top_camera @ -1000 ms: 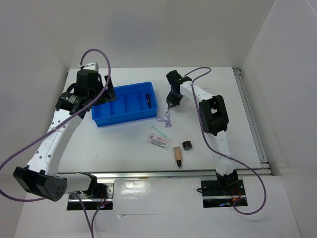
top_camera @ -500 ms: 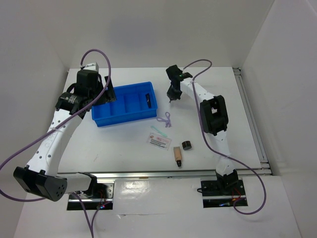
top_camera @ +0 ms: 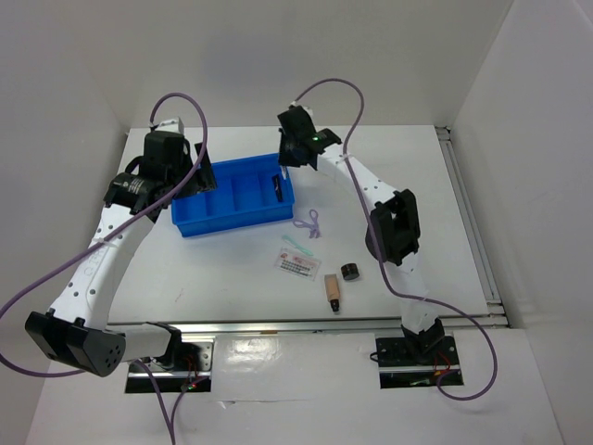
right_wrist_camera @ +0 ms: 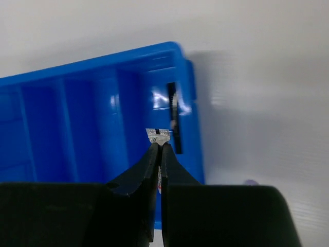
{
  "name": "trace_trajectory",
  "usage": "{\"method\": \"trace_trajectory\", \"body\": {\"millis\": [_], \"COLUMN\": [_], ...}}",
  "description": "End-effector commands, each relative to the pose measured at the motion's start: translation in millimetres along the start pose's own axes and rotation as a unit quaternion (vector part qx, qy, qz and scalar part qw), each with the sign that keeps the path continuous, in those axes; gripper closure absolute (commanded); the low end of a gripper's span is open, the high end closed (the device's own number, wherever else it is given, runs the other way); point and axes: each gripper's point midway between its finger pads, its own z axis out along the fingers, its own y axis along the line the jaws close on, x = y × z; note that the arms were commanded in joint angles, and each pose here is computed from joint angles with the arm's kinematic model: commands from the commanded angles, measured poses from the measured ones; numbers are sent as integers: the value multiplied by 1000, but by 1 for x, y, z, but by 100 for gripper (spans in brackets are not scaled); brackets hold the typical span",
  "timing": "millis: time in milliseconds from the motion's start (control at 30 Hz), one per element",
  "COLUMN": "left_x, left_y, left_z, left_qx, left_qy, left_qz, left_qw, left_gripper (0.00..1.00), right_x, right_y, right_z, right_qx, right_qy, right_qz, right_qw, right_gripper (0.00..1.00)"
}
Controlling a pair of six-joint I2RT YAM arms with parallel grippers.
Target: Organize the makeup
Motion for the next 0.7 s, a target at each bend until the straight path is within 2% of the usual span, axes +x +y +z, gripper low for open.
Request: {"method": "trace_trajectory", "body": {"millis": [0,100,133,200,233,267,367,400,433,467,533,567,600,667], "left_x": [-6,-7,-6,-4,-5,-2,4,1,6,6,10,12,15,19], "left_y": [-3,-2,-4,-5,-5,-4,-2,-4,-3,-3,-10,-13,-14,-19], "left_z": [-4,-7,-7,-9,-12,-11,-10,-9,-7,-7,-5,-5,-1,6], "left_qx": [5,4,10,12,14,12,11,14,12,12,30,38,41,47], "left_qy": [-9,-8,-6,2,-2,2,4,-2,3,3,18,21,30,42], "left_qz": [-20,-20,-19,-24,-30,-29,-28,-34,-39,-39,-31,-31,-23,-17], "left_qw": [1000,1000,1000,1000,999,1000,1000,999,999,999,999,999,998,998], "left_gripper": [0,0,0,0,0,0,0,0,0,0,0,0,0,0], "right_x": [-2,-2,-2,-7,-7,-7,-21,-24,-8,-25,-21,-4,-3,29], "right_y": [38,51,56,61,69,69,67,62,45,37,7,-17,-40,-74], "right_z": [-1,1,3,1,-1,-1,-23,-29,-25,-53,-67,-80,-85,-102], "right_qx": [-40,-62,-73,-81,-92,-92,-86,-76,-49,-36,-10,-1,9,24], "right_qy": [-16,-20,-20,-23,-25,-25,-43,-50,-36,-67,-71,-60,-55,-26], "right_qz": [-39,-45,-44,-44,-51,-51,-48,-47,-51,-51,-44,-42,-32,-15], "right_qw": [998,997,996,996,994,994,994,995,997,996,996,997,998,999], "right_gripper": [100,95,79,61,45,42,42,46,49,51,51,51,49,33]}}
